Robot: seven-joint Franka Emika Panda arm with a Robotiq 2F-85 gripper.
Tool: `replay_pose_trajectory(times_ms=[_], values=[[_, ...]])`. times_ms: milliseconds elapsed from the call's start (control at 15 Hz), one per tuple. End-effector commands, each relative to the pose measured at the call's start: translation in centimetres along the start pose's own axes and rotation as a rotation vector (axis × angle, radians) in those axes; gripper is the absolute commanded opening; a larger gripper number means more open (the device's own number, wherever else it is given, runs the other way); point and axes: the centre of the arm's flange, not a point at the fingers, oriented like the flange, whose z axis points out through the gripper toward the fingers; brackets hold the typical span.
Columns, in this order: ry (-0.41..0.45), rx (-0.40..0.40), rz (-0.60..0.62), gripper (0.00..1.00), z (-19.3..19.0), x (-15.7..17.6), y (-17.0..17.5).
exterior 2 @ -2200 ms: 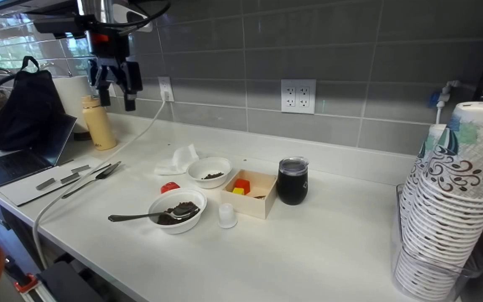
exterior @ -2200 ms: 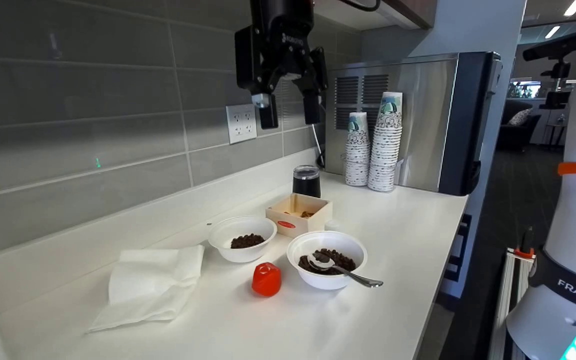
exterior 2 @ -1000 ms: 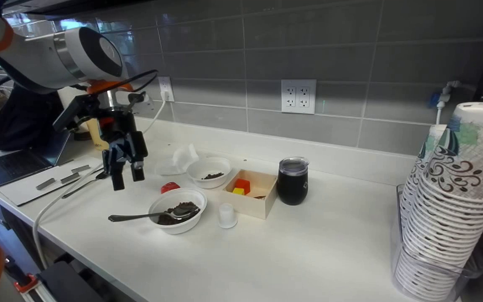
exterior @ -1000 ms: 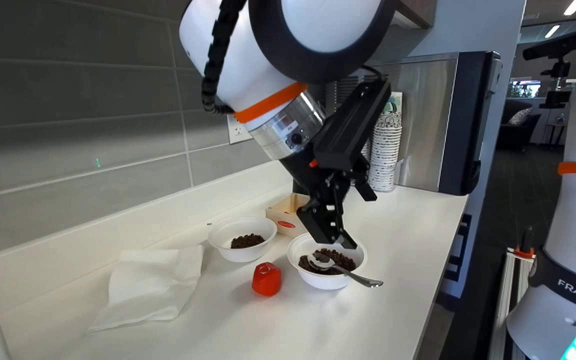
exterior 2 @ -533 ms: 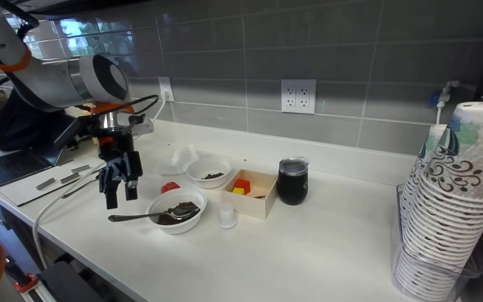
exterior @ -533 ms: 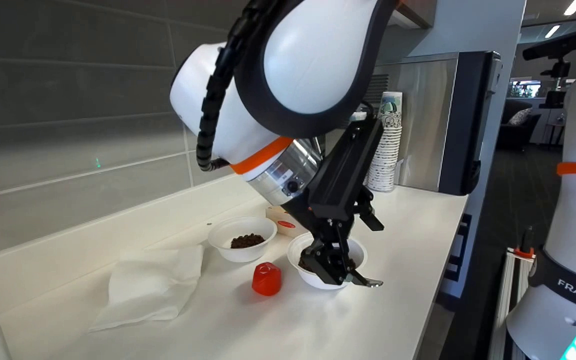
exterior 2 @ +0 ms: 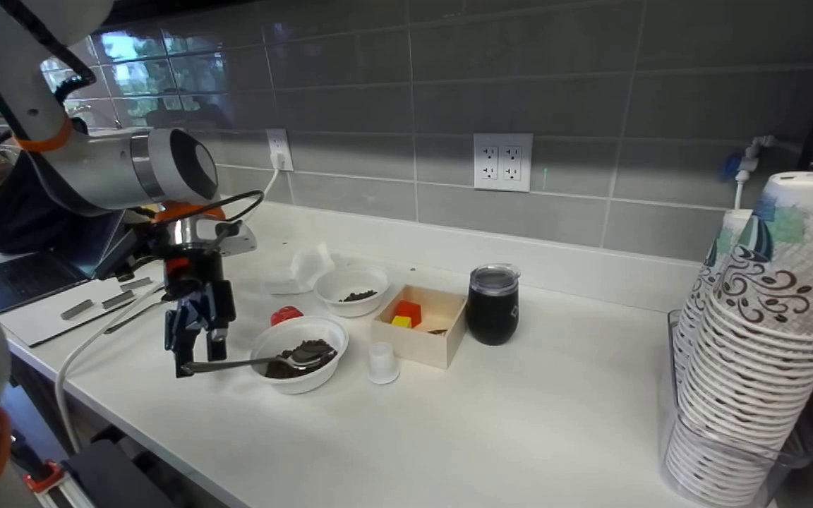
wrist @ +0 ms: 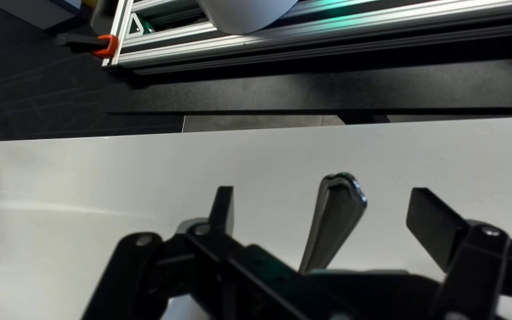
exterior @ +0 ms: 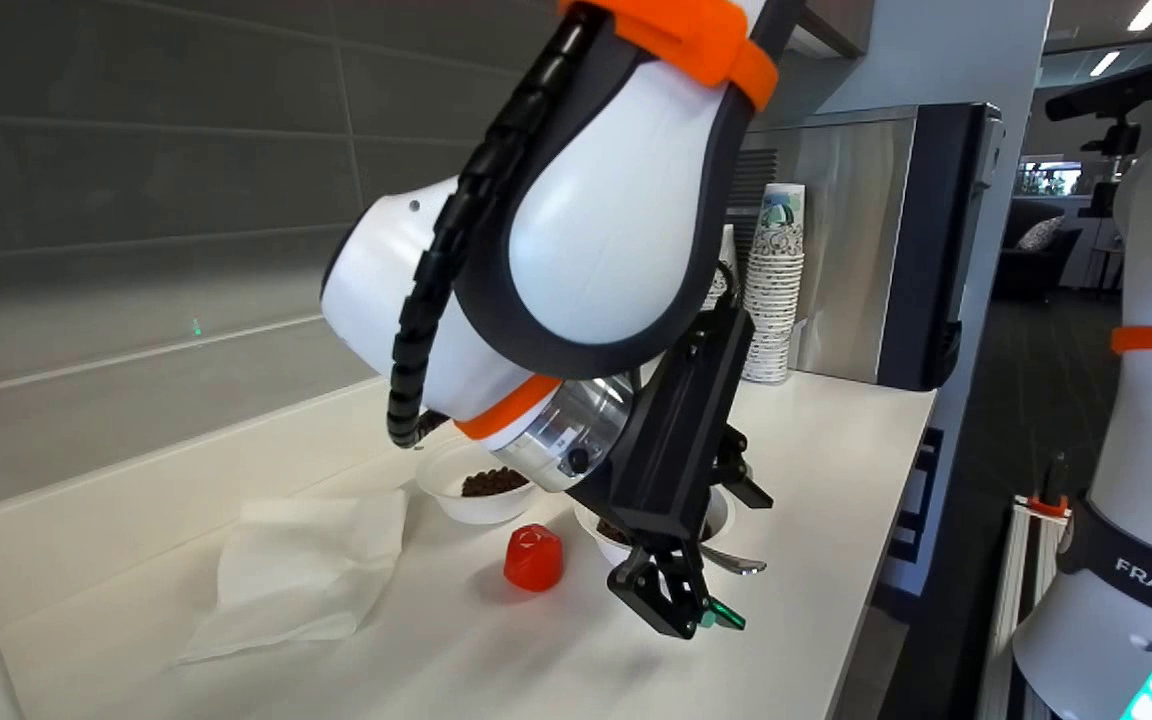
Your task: Transfer a spoonful of contents from the bowl closest to you to the bowl furthest from you
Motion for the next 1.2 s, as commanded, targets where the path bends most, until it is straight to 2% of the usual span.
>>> replay_pose_trajectory(times_ms=[0, 267, 333, 400, 467, 533, 667, 800, 867, 1000, 1133], values=[[0.014, -0.041, 0.028, 1.00, 0.44, 1.46, -1.17], [0.044, -0.063, 0.052, 1.00, 0.88, 1.98, -1.46], [0.052, -0.067, 0.057, 0.95, 0.88, 2.06, -1.46], [0.058, -0.071, 0.061, 0.80, 0.87, 2.16, -1.47], [0.063, -0.075, 0.066, 0.75, 0.82, 2.20, -1.47], [0.068, -0.076, 0.069, 0.74, 0.78, 2.25, -1.46], [0.074, -0.076, 0.074, 0.51, 0.56, 2.26, -1.40], [0.077, -0.076, 0.076, 0.37, 0.43, 2.19, -1.38], [0.074, -0.078, 0.074, 0.33, 0.40, 2.13, -1.39], [0.071, -0.081, 0.070, 0.13, 0.41, 2.02, -1.45], [0.064, -0.080, 0.062, 0.00, 0.34, 1.85, -1.45]])
